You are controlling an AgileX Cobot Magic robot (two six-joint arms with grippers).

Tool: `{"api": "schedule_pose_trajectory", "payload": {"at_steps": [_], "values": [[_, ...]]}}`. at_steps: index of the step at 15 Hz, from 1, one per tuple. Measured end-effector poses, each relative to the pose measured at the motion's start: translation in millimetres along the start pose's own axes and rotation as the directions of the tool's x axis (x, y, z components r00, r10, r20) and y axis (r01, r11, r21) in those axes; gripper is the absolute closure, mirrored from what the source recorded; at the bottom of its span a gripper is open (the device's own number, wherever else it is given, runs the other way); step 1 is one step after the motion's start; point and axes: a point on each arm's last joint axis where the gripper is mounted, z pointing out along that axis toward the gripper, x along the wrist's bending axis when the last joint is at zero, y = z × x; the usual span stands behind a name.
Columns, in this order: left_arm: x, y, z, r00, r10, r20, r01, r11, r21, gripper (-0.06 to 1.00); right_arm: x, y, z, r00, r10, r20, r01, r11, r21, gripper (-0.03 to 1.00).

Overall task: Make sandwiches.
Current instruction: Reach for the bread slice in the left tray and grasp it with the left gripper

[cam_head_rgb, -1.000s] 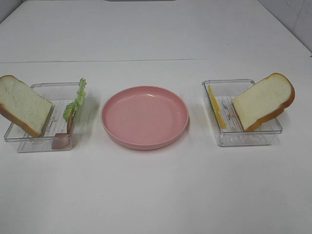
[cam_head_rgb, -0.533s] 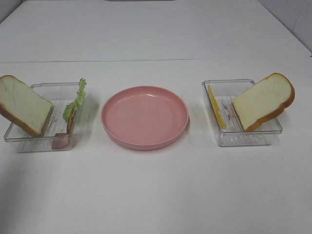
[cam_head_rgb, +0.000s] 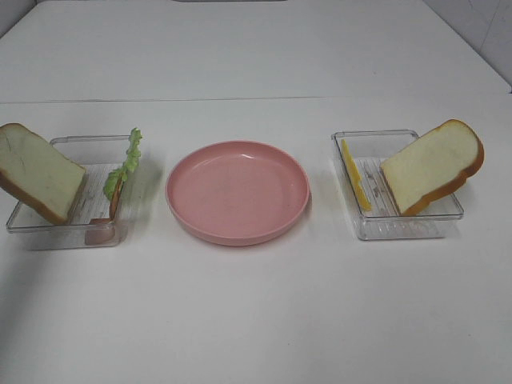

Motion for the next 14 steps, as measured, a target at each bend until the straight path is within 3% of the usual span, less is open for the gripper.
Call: {"api": "schedule_pose_trajectory", "payload": {"at_steps": [3, 4, 8, 14], "values": [[3.6, 29.4, 34.0, 1.0, 0.03, 0.003, -0.031, 0.999, 0.029, -0.04, 0.0, 0.0, 0.0, 1.0, 0.0, 0.0, 0.0, 1.0, 0.0, 0.17], [5.7, 39.3, 62.8, 0.999, 0.041, 0.008, -0.041, 0.996, 0.074, -0.04, 0.0, 0.0, 0.0, 1.0, 0.0, 0.0, 0.0, 1.0, 0.0, 0.17], [2.6, 38.5, 119.7, 0.996, 0.035, 0.087, -0.051, 0.98, 0.192, -0.04, 0.0, 0.0, 0.0, 1.0, 0.0, 0.0, 0.0, 1.0, 0.0, 0.17], [-5.1, 35.5, 154.0, 0.986, 0.035, 0.166, -0.076, 0.966, 0.246, -0.04, 0.0, 0.0, 0.0, 1.0, 0.0, 0.0, 0.0, 1.0, 0.0, 0.17]]}}
